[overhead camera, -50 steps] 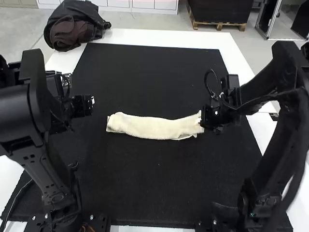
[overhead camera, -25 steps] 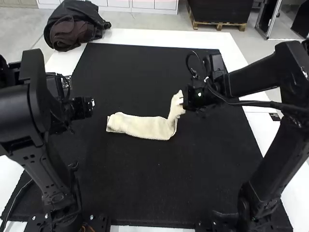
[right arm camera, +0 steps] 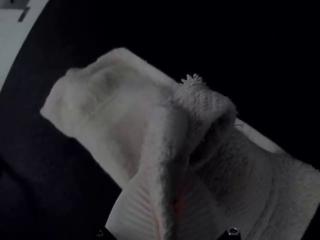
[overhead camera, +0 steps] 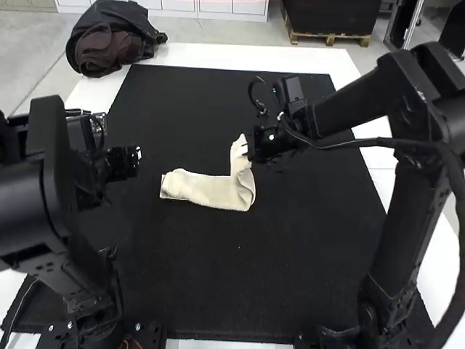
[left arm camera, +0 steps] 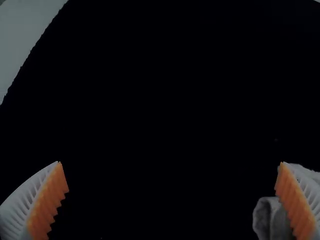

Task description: Fold the towel.

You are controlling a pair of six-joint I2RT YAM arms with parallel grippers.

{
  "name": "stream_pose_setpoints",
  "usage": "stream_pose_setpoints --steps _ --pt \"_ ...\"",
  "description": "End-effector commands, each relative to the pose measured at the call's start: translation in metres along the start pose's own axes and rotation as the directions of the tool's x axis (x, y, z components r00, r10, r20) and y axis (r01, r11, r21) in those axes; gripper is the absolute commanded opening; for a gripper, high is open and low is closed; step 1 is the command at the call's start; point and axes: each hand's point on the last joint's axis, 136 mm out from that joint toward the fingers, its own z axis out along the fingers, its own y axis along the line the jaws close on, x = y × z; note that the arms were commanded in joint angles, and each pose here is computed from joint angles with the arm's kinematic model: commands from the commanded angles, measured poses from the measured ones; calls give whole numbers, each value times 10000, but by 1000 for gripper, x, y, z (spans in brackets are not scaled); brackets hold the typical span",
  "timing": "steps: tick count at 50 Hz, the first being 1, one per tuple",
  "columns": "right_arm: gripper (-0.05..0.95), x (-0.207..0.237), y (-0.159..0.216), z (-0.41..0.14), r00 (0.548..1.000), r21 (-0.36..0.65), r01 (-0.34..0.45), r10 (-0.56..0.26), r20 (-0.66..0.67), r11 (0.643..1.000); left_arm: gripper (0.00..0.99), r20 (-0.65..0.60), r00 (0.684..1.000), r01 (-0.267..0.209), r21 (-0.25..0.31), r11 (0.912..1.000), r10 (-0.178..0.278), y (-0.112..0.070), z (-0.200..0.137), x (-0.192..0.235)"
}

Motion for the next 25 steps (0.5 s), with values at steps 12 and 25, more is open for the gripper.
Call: stream_pose_setpoints --steps 12,25 --pt "-26 -10 46 36 9986 -731 521 -530 -95 9960 969 257 9991 339 -395 9986 -329 5 -11 1" --pt "-26 -6 71 62 9963 -1118 730 -776 -368 9910 969 230 9991 366 -502 9981 -355 6 -12 3"
